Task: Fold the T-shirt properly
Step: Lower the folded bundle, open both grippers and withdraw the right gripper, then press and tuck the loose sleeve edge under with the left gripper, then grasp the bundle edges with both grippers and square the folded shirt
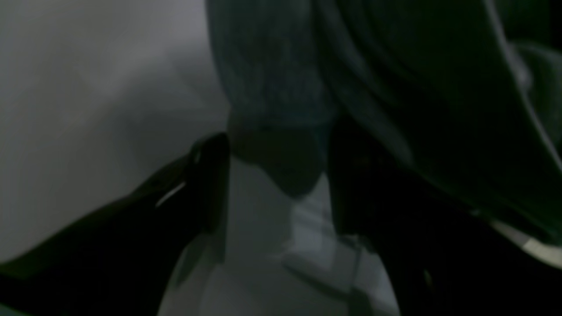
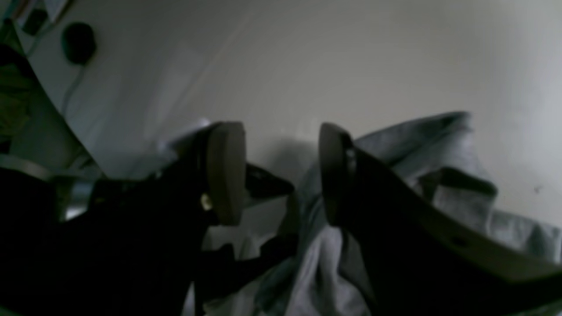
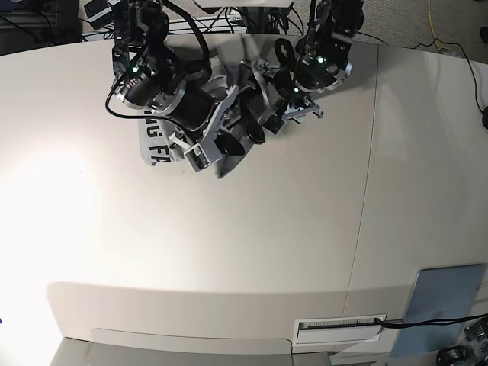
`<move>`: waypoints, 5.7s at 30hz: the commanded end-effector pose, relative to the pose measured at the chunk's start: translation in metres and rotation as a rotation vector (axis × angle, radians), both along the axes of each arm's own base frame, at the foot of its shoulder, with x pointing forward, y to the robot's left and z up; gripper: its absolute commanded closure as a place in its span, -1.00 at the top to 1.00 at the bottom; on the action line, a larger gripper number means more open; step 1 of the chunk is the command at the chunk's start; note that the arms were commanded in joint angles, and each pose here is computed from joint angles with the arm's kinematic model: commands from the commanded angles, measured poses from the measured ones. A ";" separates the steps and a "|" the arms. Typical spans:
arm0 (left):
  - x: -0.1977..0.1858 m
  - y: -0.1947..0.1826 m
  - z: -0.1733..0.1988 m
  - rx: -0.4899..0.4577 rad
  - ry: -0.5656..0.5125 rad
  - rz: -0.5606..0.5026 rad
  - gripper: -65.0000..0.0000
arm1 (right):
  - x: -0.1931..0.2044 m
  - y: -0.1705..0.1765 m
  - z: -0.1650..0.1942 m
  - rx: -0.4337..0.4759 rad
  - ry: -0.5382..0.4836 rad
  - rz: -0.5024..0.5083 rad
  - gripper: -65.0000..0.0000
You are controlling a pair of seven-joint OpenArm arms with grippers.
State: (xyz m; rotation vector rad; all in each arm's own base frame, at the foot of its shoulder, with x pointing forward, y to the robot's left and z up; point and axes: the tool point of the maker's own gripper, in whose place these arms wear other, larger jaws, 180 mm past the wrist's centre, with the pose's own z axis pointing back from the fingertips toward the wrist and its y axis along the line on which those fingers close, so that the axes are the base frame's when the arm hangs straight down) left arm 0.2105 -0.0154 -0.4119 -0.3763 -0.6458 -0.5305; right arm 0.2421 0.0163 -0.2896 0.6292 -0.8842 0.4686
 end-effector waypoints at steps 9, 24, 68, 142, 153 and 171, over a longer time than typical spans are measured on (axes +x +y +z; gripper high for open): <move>0.021 0.023 0.035 0.050 -0.104 0.070 0.05 | 0.039 -0.079 0.029 -0.028 -0.118 -0.240 -0.16; -0.043 -0.023 0.081 -0.252 0.013 -0.113 0.05 | 0.017 -0.318 0.058 -0.432 -0.161 -0.738 -0.16; -0.027 0.028 0.051 -0.045 0.077 0.047 -1.00 | 0.004 -0.335 0.058 -0.464 -0.140 -0.779 -0.16; 0.126 0.083 0.040 -0.353 0.157 0.301 -1.00 | 0.003 -0.340 0.057 -0.495 -0.133 -0.790 -0.16; 0.116 0.084 0.048 -0.340 0.088 0.185 -0.28 | 0.003 -0.340 0.057 -0.494 -0.136 -0.791 -0.16; 0.013 0.049 0.084 -0.497 0.027 -0.147 -1.00 | 0.073 -0.254 0.006 -0.487 -0.138 -0.498 -1.00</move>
